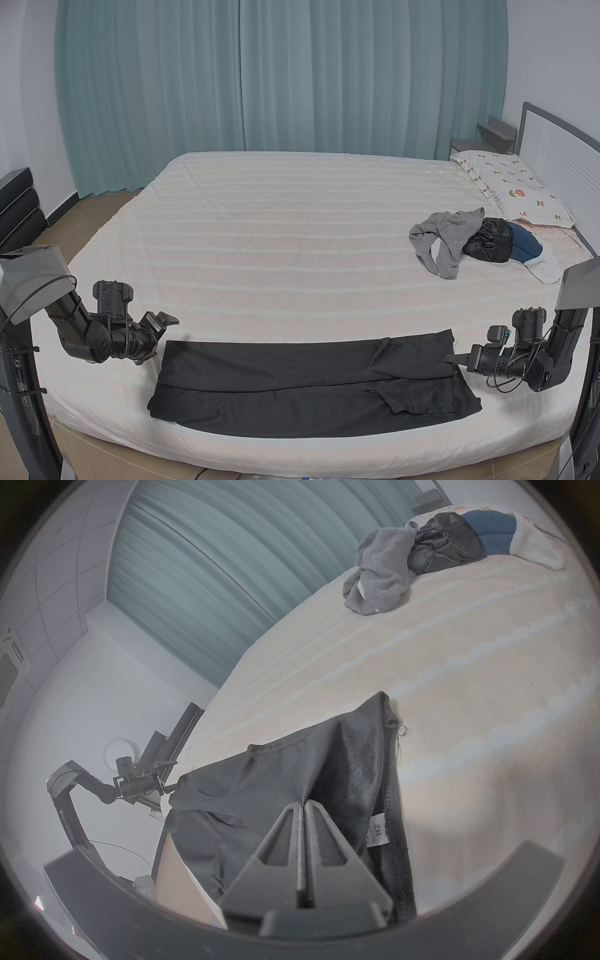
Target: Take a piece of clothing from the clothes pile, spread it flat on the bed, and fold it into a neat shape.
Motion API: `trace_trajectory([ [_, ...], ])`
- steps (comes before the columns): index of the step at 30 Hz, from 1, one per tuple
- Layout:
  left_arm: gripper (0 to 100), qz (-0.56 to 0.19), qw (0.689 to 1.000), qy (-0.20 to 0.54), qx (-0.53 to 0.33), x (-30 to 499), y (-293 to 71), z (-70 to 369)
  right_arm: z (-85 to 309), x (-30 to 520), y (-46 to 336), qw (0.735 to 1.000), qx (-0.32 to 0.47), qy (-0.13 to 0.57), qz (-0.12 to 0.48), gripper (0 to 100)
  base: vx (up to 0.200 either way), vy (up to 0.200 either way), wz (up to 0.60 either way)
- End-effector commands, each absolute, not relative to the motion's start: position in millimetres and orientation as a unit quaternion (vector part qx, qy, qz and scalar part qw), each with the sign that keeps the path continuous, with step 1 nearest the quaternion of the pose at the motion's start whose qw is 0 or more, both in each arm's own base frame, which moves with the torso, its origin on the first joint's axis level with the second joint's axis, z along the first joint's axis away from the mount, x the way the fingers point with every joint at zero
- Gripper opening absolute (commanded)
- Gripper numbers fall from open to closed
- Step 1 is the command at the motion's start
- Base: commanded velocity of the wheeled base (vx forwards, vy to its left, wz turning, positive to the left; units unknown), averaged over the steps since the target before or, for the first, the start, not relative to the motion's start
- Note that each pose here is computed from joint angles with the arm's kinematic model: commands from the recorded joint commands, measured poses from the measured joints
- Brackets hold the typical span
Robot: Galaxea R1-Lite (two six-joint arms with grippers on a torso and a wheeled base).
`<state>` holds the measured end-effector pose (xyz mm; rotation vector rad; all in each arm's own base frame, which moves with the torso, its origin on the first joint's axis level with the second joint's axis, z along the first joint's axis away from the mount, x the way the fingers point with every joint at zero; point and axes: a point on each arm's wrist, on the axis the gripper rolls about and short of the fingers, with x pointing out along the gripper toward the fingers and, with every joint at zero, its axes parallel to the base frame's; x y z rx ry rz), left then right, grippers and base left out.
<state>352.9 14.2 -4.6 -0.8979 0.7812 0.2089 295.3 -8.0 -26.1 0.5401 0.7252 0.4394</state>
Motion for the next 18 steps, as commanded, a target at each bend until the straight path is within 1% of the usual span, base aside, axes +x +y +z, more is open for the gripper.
trace_trajectory([
  [1,100,0.098,0.824,0.365,-0.423,352,15,-2,-35,294,-8,0.871,0.261,0.361,0.207,0,0.0,0.0,0.0],
  [5,100,0.095,0.825,0.363,-0.423,348,14,3,-37,293,-9,0.872,0.255,0.362,0.208,0,0.0,0.0,0.0],
  [6,100,0.095,0.825,0.363,-0.422,346,14,4,-38,293,-9,0.872,0.254,0.364,0.208,100,0.0,0.0,0.0],
  [12,100,0.095,0.825,0.362,-0.423,337,14,12,-33,295,-10,0.878,0.248,0.353,0.209,100,0.0,0.0,0.0],
  [15,100,0.094,0.824,0.366,-0.423,321,12,20,-10,302,-8,0.891,0.24,0.318,0.217,100,0.0,0.0,0.0],
  [18,100,0.09,0.82,0.376,-0.421,313,9,20,-2,307,-3,0.896,0.232,0.316,0.209,100,0.0,0.0,0.0],
])
